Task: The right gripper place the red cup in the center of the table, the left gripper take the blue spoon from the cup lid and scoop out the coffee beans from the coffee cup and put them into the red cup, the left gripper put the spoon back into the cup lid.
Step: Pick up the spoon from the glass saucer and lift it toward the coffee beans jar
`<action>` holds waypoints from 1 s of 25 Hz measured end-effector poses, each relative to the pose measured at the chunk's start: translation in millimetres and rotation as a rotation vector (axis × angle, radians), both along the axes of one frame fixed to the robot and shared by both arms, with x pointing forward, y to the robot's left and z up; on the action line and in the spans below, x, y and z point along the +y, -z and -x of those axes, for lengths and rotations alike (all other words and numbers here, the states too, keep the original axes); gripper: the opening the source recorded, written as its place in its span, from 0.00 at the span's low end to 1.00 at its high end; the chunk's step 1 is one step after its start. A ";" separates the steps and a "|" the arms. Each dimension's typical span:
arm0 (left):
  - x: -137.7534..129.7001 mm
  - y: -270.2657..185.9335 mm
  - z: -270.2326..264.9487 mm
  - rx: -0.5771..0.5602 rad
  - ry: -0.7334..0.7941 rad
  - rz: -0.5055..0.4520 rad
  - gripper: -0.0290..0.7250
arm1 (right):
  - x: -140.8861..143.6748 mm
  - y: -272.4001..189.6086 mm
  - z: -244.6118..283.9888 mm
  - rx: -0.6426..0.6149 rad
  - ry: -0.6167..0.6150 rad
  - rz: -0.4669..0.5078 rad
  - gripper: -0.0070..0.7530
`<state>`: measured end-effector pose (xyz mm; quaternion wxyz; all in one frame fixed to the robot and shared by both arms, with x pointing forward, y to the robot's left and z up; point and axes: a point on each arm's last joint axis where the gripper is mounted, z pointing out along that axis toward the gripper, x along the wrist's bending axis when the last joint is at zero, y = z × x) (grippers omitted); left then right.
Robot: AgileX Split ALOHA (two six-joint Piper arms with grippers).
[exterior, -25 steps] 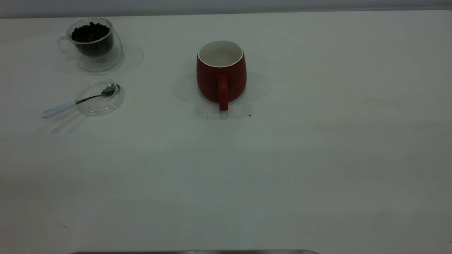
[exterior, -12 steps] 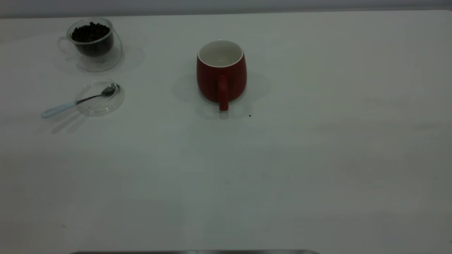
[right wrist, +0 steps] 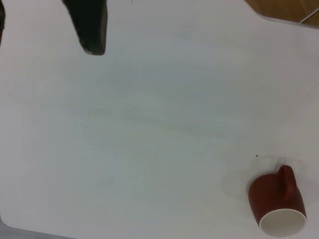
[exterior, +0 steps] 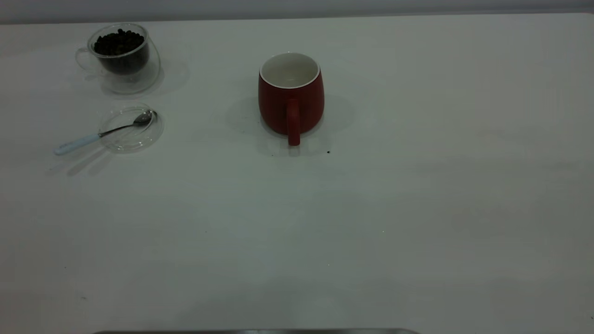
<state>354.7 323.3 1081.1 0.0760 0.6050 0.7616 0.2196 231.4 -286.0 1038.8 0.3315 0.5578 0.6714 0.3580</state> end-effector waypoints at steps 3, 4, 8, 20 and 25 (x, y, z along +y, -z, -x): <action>7.2 18.8 -30.8 0.146 0.007 -0.091 0.48 | 0.0 0.0 0.0 0.000 0.000 0.000 0.59; 9.1 25.0 -39.9 0.180 0.015 -0.117 0.46 | 0.0 0.0 0.0 0.000 0.000 0.000 0.59; 18.1 51.5 -72.3 0.252 -0.014 -0.152 0.40 | 0.0 0.0 0.0 0.000 0.000 0.000 0.59; 89.5 104.4 -114.2 0.205 -0.328 0.364 0.37 | 0.0 0.0 0.0 0.000 0.000 -0.001 0.59; 103.1 122.1 -131.7 0.094 -0.181 0.838 0.37 | 0.0 0.0 0.0 0.000 0.000 -0.001 0.59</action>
